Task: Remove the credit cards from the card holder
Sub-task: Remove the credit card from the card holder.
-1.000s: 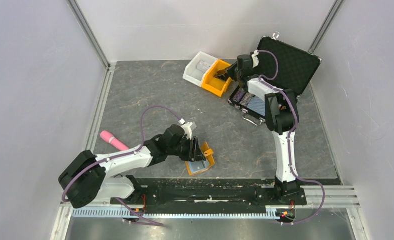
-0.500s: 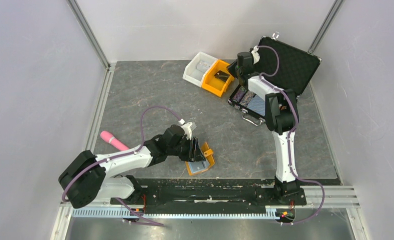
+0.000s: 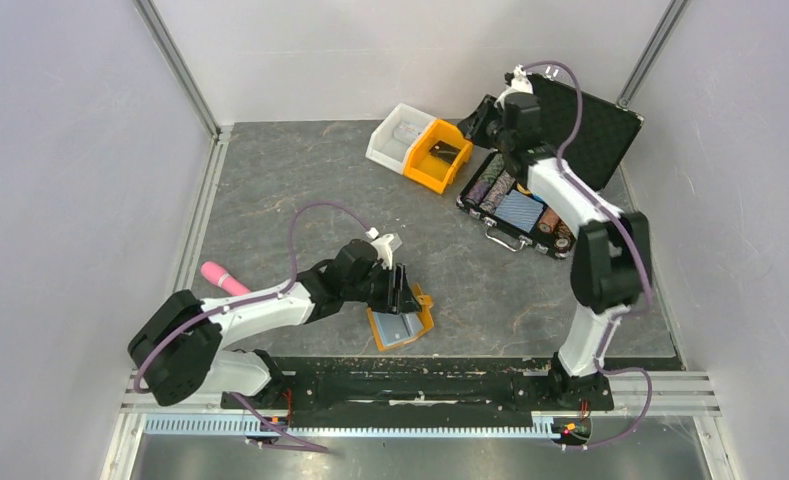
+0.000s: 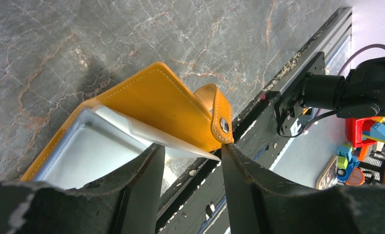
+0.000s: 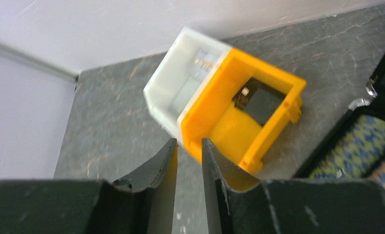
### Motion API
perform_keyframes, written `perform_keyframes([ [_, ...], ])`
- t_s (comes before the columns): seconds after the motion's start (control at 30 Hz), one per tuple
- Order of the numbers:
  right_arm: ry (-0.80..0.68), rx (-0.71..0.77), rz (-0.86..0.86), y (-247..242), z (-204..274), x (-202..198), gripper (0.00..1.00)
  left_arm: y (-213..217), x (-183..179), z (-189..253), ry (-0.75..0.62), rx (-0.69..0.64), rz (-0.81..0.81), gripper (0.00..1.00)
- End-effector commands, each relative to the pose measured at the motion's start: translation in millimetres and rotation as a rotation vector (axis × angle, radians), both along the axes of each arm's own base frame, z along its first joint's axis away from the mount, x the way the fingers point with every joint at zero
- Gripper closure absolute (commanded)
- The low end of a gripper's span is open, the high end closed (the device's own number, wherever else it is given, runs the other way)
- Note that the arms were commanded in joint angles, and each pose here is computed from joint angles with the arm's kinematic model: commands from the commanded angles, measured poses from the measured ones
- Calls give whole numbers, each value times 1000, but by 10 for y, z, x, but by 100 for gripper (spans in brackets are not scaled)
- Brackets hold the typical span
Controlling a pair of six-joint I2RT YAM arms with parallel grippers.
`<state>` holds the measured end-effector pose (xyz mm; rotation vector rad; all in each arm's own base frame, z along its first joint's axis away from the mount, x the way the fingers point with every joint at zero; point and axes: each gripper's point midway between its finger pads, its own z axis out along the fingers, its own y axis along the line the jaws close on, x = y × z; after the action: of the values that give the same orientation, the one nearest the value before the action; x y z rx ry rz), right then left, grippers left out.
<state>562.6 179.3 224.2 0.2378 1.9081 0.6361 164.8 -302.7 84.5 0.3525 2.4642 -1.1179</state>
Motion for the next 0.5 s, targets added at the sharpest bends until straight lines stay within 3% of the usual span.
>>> perform_keyframes([
  [0.0,-45,-95,157,-29,198,-712,73,-189,88,106,-46,-44,-52,47],
  [0.27,21,-110,344,52,-160,-2129,73,-195,299,27,-102,11,1,47],
  [0.47,22,-40,483,298,-357,-2984,75,-260,383,-131,-78,32,23,47],
])
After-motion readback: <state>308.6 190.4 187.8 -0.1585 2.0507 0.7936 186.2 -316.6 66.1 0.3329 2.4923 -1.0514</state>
